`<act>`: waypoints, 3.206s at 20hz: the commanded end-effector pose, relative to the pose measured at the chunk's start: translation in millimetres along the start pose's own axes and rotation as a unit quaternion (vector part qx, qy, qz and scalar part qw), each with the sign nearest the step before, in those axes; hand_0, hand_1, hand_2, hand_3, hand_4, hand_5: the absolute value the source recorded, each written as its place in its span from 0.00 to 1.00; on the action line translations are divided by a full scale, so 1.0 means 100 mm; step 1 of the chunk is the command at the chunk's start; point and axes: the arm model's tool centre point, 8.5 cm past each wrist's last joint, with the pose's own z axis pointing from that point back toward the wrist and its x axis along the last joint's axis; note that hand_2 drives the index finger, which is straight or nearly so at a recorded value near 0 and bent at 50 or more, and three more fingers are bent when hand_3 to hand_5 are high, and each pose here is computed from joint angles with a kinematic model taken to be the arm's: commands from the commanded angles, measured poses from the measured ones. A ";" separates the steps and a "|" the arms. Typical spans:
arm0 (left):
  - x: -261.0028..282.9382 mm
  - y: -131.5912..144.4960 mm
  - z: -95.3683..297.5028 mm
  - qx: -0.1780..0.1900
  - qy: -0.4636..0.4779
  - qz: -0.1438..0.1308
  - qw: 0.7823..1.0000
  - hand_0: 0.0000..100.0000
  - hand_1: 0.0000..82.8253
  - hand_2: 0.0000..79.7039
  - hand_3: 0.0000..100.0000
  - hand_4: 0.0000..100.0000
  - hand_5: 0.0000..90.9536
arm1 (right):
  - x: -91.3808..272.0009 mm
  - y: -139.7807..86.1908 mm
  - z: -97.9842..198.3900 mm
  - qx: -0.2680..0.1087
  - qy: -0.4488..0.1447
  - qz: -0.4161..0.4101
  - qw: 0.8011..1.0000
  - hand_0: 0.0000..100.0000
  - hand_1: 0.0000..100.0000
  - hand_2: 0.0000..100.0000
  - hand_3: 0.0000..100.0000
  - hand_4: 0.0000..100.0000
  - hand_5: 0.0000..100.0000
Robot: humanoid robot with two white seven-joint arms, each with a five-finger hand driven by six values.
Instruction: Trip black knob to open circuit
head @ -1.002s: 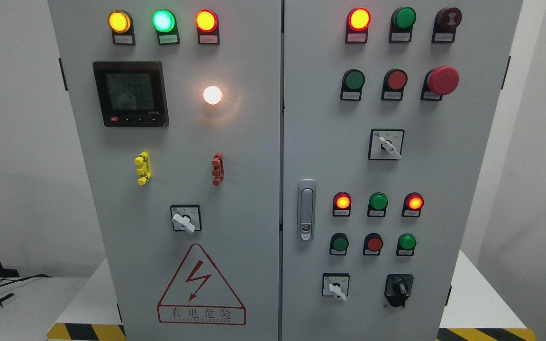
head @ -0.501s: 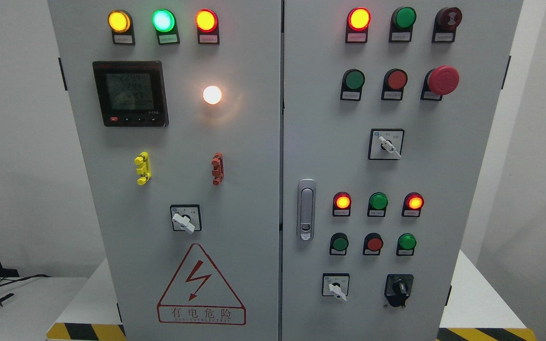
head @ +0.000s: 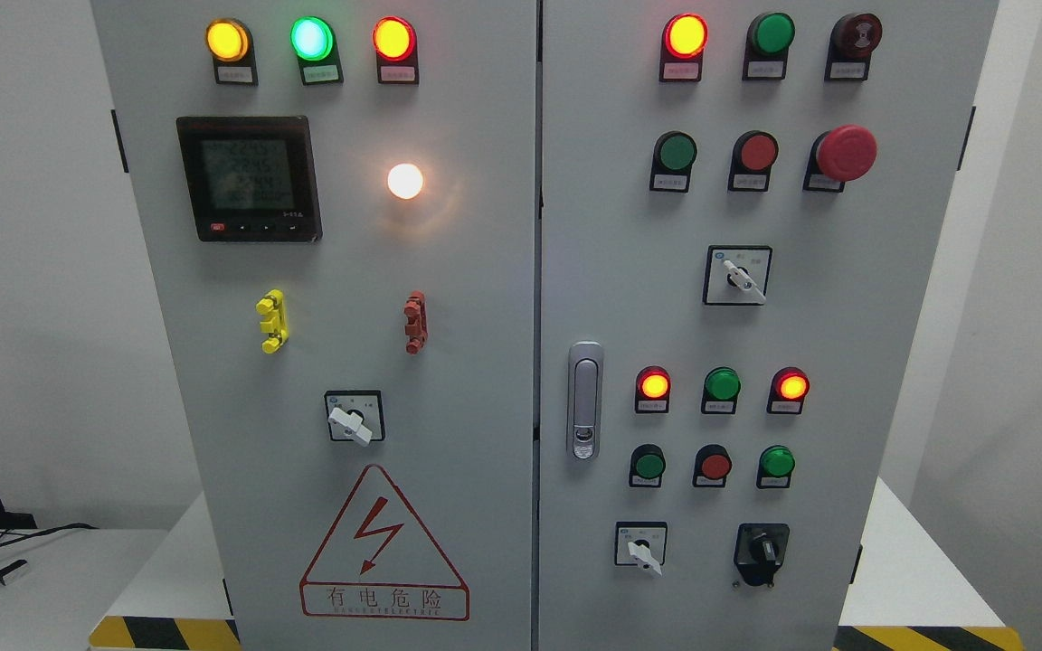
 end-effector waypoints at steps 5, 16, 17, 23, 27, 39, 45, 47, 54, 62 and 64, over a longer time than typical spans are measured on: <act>0.00 0.00 0.00 -0.002 0.000 -0.015 1.000 0.12 0.47 0.00 0.00 0.00 0.00 | 0.12 0.18 -0.18 0.011 -0.010 -0.003 1.000 0.25 0.75 0.32 0.65 0.75 0.96; 0.00 0.00 0.00 -0.002 -0.001 -0.015 1.000 0.12 0.47 0.00 0.00 0.00 0.00 | 0.11 0.28 -0.36 0.013 0.015 0.006 1.000 0.26 0.75 0.33 0.65 0.75 0.96; 0.00 -0.01 0.00 -0.003 -0.001 -0.015 1.000 0.12 0.47 0.00 0.00 0.00 0.00 | 0.12 0.29 -0.39 0.013 0.013 0.005 1.000 0.26 0.75 0.33 0.65 0.75 0.96; 0.00 0.00 0.00 -0.002 0.000 -0.015 1.000 0.12 0.47 0.00 0.00 0.00 0.00 | 0.16 0.36 -0.48 0.013 0.016 0.002 1.000 0.25 0.75 0.35 0.66 0.77 0.96; 0.00 -0.01 0.00 -0.003 0.000 -0.015 1.000 0.12 0.47 0.00 0.00 0.00 0.00 | 0.19 0.41 -0.53 0.017 0.018 0.002 1.000 0.25 0.76 0.36 0.67 0.77 0.96; 0.00 -0.01 0.00 -0.003 -0.001 -0.015 1.000 0.12 0.47 0.00 0.00 0.00 0.00 | 0.23 0.42 -0.56 0.016 0.013 0.000 1.000 0.25 0.75 0.38 0.67 0.77 0.96; 0.00 -0.01 0.00 -0.003 0.000 -0.015 1.000 0.12 0.47 0.00 0.00 0.00 0.00 | 0.23 0.44 -0.60 0.017 0.018 0.001 1.000 0.25 0.75 0.38 0.68 0.77 0.96; 0.00 -0.01 0.00 -0.003 -0.001 -0.015 1.000 0.12 0.47 0.00 0.00 0.00 0.00 | 0.22 0.44 -0.60 0.017 0.021 0.004 1.000 0.25 0.75 0.38 0.68 0.77 0.96; 0.00 -0.01 0.00 -0.003 -0.001 -0.015 1.000 0.12 0.47 0.00 0.00 0.00 0.00 | 0.23 0.49 -0.67 0.019 0.019 0.006 1.000 0.26 0.75 0.38 0.68 0.77 0.96; 0.00 -0.01 0.00 -0.003 -0.001 -0.015 1.000 0.12 0.47 0.00 0.00 0.00 0.00 | 0.21 0.56 -0.76 0.023 0.029 0.012 0.999 0.26 0.75 0.40 0.69 0.77 0.96; 0.00 -0.01 0.00 -0.003 0.000 -0.015 1.000 0.12 0.47 0.00 0.00 0.00 0.00 | 0.20 0.57 -0.76 0.024 0.030 0.013 0.999 0.26 0.75 0.40 0.69 0.77 0.96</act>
